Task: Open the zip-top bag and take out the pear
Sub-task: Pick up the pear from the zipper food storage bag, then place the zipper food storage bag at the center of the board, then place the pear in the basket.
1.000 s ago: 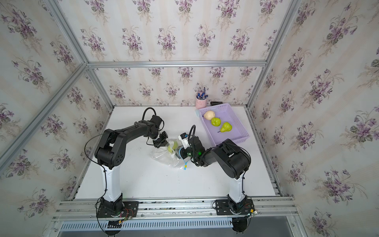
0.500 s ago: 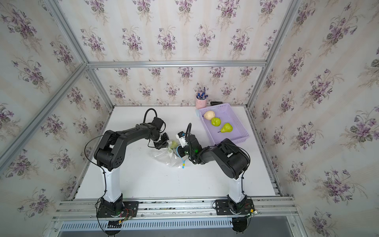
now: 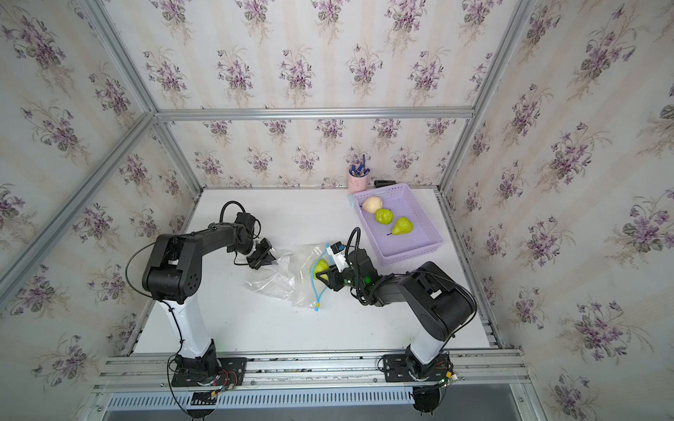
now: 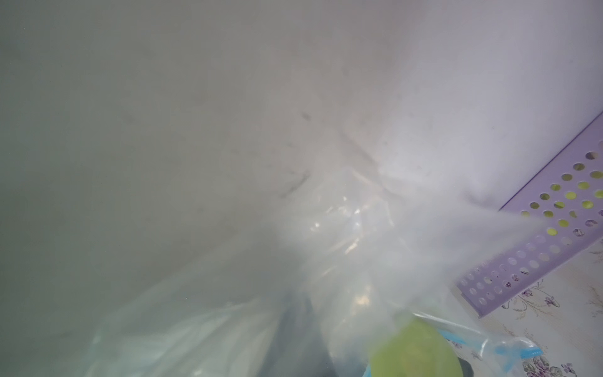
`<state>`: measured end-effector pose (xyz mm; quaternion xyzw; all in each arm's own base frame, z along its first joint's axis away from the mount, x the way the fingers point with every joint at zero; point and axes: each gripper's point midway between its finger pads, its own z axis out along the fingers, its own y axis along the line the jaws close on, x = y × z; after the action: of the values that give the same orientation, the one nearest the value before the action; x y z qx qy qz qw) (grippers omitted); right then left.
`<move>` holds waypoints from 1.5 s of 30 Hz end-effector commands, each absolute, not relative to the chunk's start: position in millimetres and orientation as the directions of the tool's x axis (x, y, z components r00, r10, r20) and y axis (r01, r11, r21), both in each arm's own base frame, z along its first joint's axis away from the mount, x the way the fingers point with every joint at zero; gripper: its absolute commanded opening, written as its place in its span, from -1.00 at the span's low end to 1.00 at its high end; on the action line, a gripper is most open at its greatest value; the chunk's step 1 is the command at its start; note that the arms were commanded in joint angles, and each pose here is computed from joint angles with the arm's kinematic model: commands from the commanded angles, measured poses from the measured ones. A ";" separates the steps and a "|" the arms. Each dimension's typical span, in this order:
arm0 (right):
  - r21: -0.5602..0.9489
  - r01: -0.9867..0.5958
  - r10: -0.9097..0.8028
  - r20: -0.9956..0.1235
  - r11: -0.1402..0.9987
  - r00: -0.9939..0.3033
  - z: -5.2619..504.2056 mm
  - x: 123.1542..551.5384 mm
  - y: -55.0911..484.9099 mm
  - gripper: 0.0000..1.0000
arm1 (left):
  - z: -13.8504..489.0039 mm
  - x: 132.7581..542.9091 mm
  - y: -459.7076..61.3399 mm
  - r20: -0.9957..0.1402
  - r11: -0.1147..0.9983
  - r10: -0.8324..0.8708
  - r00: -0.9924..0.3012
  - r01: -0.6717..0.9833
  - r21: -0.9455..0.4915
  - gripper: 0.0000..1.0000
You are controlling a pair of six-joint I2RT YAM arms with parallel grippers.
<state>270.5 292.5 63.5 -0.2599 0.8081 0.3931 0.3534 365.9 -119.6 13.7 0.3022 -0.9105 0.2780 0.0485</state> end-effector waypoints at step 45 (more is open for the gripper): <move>0.194 0.146 0.214 -0.967 0.970 -0.140 209.4 367.3 -6.7 1.00 | 197.2 348.6 33.0 -0.863 0.969 -0.169 -0.476 -0.240 -0.057 1.00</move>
<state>370.7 47.9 232.7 0.0349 0.7377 0.1593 0.6551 340.5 19.3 205.3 0.1656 -0.8683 0.0311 -0.4666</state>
